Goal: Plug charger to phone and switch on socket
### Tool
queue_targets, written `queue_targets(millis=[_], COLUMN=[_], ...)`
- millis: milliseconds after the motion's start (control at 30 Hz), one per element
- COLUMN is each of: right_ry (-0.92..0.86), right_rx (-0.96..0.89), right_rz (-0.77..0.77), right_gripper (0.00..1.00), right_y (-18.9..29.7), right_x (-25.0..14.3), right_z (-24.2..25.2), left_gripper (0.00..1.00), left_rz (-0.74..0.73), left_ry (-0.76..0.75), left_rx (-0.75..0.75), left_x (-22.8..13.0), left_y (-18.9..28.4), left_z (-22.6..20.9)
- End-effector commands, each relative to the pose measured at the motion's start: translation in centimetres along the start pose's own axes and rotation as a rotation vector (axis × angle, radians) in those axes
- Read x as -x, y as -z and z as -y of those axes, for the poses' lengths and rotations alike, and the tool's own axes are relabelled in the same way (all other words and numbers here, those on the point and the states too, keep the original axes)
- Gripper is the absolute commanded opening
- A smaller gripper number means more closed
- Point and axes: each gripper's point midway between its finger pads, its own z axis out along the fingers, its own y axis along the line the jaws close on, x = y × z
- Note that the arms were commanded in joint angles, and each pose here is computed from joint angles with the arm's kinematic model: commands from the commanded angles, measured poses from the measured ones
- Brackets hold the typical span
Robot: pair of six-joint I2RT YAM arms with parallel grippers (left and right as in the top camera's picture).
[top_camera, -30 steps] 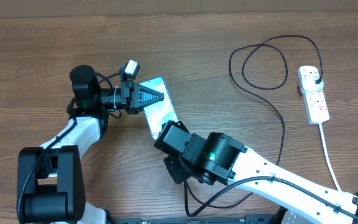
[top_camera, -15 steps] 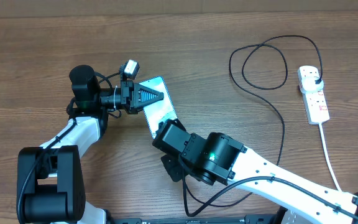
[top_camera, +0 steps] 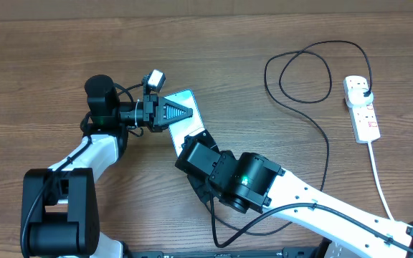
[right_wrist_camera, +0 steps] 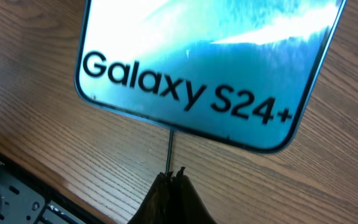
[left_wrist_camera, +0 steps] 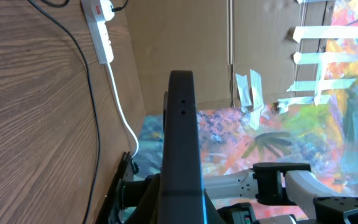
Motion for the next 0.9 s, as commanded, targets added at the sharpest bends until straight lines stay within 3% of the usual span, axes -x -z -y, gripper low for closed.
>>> queue_targets(millis=[0, 100, 367, 533, 600, 733, 800, 867], right_ry=[0.005, -0.001, -0.001, 0.013, 0.015, 0.015, 0.015, 0.014], right_rx=[-0.021, -0.021, -0.001, 0.026, 0.021, 0.032, 0.030, 0.030], right_rz=[0.007, -0.005, -0.009, -0.138, -0.198, -0.272, -0.301, -0.328], right_gripper=[0.04, 0.05, 0.28, 0.40, 0.48, 0.90, 0.98, 0.99], right_y=[-0.1, -0.1, -0.9, -4.7, -6.3, -8.4, -9.4, -10.0], right_x=[0.2, -0.1, 0.2, -1.4, -2.4, -3.6, -4.1, -4.6], right_z=[0.4, 0.5, -0.2, -1.6, -1.9, -2.4, -2.5, -2.6], left_gripper=[0.04, 0.04, 0.04, 0.04, 0.04, 0.04, 0.04, 0.04], left_rz=[-0.030, -0.007, 0.205, 0.317, 0.346, 0.389, 0.406, 0.420], left_ry=[-0.066, -0.126, -0.195, -0.192, -0.190, -0.188, -0.187, -0.187], left_rx=[-0.010, -0.007, 0.042, 0.068, 0.075, 0.084, 0.088, 0.091], left_x=[-0.2, 0.2, 3.1, 3.9, 4.1, 4.2, 4.3, 4.3], left_y=[-0.2, 0.5, 8.0, 12.1, 13.2, 14.8, 15.5, 16.0], left_z=[0.6, 0.6, 0.2, 0.1, 0.0, 0.0, 0.0, 0.0])
